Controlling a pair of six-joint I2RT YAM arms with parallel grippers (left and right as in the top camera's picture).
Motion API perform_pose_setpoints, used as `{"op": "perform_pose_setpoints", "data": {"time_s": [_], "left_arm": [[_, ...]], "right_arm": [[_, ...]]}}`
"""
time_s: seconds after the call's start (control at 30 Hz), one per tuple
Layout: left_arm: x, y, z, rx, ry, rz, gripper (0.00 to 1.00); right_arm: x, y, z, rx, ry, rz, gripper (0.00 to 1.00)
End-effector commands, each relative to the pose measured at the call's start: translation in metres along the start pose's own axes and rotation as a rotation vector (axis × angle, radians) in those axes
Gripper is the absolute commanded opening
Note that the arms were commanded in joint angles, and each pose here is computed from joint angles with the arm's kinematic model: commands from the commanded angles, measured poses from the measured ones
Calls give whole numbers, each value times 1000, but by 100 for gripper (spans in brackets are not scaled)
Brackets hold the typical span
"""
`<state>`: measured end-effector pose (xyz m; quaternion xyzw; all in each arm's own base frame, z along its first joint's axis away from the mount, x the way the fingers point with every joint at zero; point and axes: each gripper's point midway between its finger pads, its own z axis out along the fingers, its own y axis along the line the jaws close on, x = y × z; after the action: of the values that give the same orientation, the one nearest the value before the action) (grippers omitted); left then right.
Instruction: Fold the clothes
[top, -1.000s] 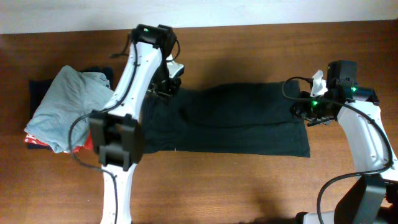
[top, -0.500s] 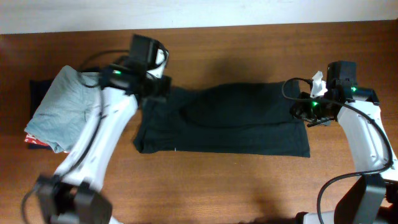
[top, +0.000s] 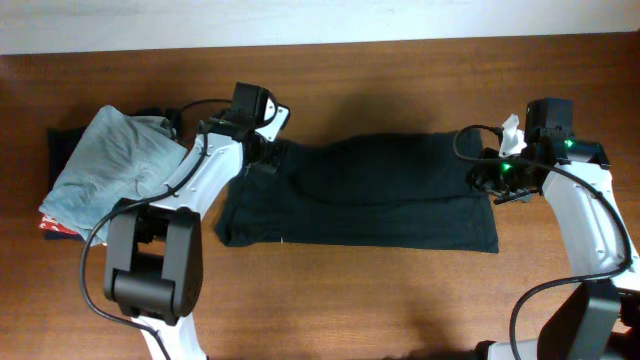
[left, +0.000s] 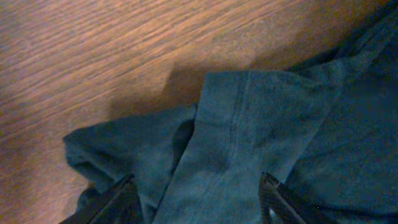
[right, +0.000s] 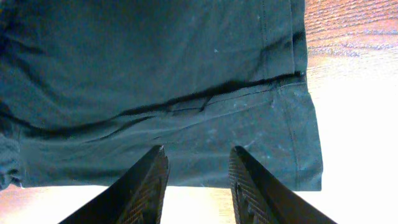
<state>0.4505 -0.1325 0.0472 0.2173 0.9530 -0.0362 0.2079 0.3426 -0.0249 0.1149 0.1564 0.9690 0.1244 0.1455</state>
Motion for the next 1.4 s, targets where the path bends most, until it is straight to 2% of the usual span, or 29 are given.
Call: {"op": "perform_pose_setpoints", "data": {"time_s": [0.0,0.3,0.5,0.67,0.87,1.07,1.37], "left_arm": [[3,-8,13,53,14,47,62],[2,-8,27,59,4,50,61],[3,-18,31,118,2,59,60],[7,-28,33,174,12,56,47],[11,-29,32,180,29,53,19],[8,-29,21,185,59,48,10],[-4,-29,-16,198,131,39,9]], "right_arm": [[-2,0,0,7,-2,-3,36],[-2,0,0,7,-3,-3,37],[-2,0,0,7,-2,-2,36],[-1,0,0,8,2,-1,36],[0,0,0,8,5,-1,36],[0,0,0,8,4,-1,36],[0,0,0,8,4,-1,36]]}}
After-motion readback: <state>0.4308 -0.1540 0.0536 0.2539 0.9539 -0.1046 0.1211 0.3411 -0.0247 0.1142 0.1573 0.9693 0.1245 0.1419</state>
